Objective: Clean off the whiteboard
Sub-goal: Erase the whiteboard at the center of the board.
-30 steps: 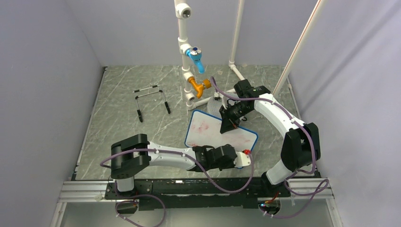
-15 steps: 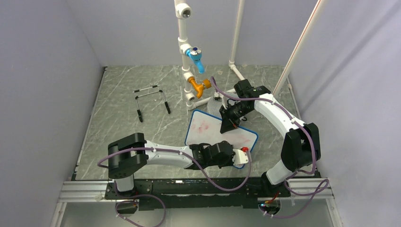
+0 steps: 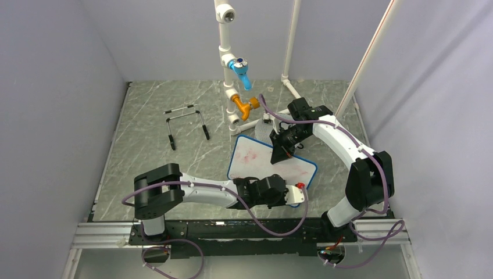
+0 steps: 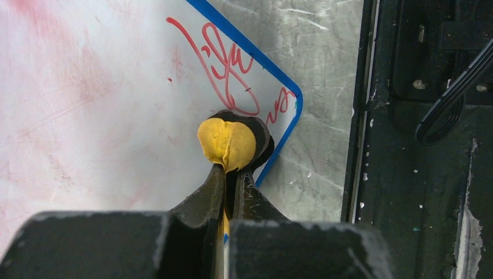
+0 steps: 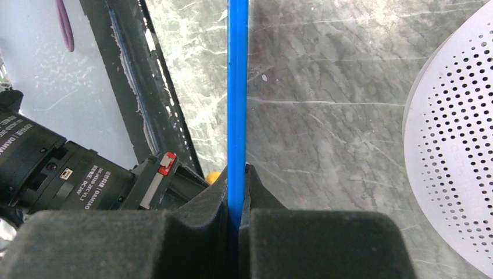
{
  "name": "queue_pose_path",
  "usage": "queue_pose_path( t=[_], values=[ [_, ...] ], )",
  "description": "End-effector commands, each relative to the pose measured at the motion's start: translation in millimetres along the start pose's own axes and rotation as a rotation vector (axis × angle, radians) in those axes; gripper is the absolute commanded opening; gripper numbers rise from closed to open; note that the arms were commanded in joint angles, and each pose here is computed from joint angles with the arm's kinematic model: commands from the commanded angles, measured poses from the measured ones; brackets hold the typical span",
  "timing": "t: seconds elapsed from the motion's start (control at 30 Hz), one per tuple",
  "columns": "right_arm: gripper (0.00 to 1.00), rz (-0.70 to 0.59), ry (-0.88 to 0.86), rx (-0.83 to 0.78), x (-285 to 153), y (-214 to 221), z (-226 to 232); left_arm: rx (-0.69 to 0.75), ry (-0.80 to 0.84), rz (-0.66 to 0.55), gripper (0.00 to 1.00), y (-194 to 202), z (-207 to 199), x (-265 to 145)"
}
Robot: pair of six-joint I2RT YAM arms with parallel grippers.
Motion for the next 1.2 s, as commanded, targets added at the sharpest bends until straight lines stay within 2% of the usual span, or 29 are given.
queue_pose_path(
  t=[0.0, 0.17, 0.3, 0.77, 0.9, 1.0, 1.17],
  values=[
    [0.00, -0.067, -0.041, -0.115, 2.1, -14.7, 5.6, 0.037, -0.111, -0.020, 0.00, -25.7, 42.0, -3.8],
    [0.00, -0.067, -0.040, -0.116, 1.6, -14.4, 6.2, 0.059, -0.146, -0.086, 0.00, -58.3, 62.9, -21.6],
    [0.00, -0.068, -0.041, -0.118, 1.6, -14.9, 6.1, 0.051, -0.146, -0.113, 0.00, -64.4, 65.7, -29.9],
    [0.00, -0.065, -0.045, -0.112, 3.1, -14.0, 5.5, 0.025, 0.056, 0.031, 0.00, 19.7, -1.5, 14.6],
    [0.00, -0.067, -0.044, -0.115, 2.7, -14.5, 5.5, 0.025, 0.059, 0.059, 0.00, 31.4, -5.6, 22.1],
    [0.00, -0.068, -0.044, -0.113, 2.9, -14.5, 5.1, 0.041, 0.035, 0.033, 0.00, 13.8, 5.9, 18.8],
    [0.00, -0.067, -0.042, -0.113, 2.5, -14.5, 5.2, 0.090, -0.030, -0.042, 0.00, -37.0, 40.9, 3.5]
  ],
)
Point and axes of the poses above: each gripper's point midway between its finger pads, its own x axis out along the fingers, its own z axis along the line the jaws close on, y = z × x, the point moved 3 cm from there along -x, back along the fingers, and after that the axes turned 3 degrees about x, right-handed, at the moved point
